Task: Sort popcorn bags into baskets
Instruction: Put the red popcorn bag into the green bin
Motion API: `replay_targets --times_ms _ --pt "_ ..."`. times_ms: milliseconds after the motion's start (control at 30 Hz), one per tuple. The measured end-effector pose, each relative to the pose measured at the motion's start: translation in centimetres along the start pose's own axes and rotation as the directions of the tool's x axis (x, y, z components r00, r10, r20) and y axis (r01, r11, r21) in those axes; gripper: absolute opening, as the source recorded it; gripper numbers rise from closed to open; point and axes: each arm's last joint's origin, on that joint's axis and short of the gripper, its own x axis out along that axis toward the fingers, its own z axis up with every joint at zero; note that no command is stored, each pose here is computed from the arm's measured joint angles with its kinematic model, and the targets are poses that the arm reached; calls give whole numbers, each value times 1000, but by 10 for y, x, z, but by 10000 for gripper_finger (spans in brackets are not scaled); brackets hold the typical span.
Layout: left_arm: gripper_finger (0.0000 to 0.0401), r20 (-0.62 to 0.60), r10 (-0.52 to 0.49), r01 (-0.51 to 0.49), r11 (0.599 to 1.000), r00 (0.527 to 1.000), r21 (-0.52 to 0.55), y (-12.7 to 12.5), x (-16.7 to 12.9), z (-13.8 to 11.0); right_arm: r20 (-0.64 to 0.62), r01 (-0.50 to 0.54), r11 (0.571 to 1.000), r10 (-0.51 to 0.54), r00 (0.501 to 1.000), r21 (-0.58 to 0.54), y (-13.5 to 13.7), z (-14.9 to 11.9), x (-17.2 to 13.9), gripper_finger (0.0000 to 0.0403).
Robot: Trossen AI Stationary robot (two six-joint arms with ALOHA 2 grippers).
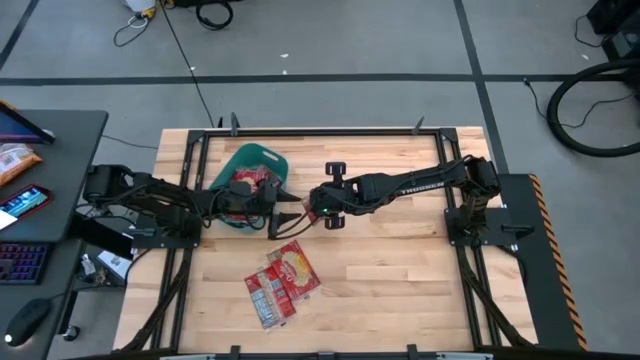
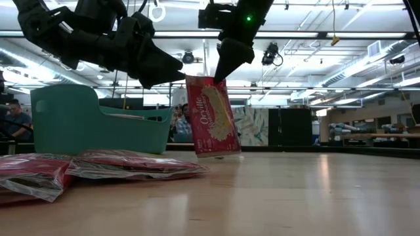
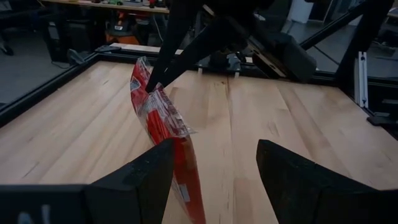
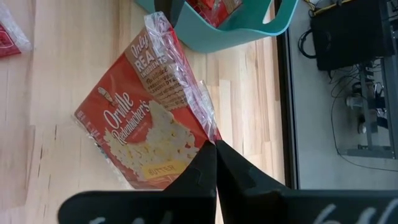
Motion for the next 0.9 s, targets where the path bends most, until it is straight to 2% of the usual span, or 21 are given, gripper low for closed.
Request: replay_targets --times_ms 667,900 --pt "231 -9 1 -1 1000 1000 -2 0 -1 0 0 -1 1000 1 1000 0 0 0 0 1" --pt "231 -64 9 -9 1000 998 10 0 -18 8 -11 14 1000 -14 1000 -6 0 -1 0 1"
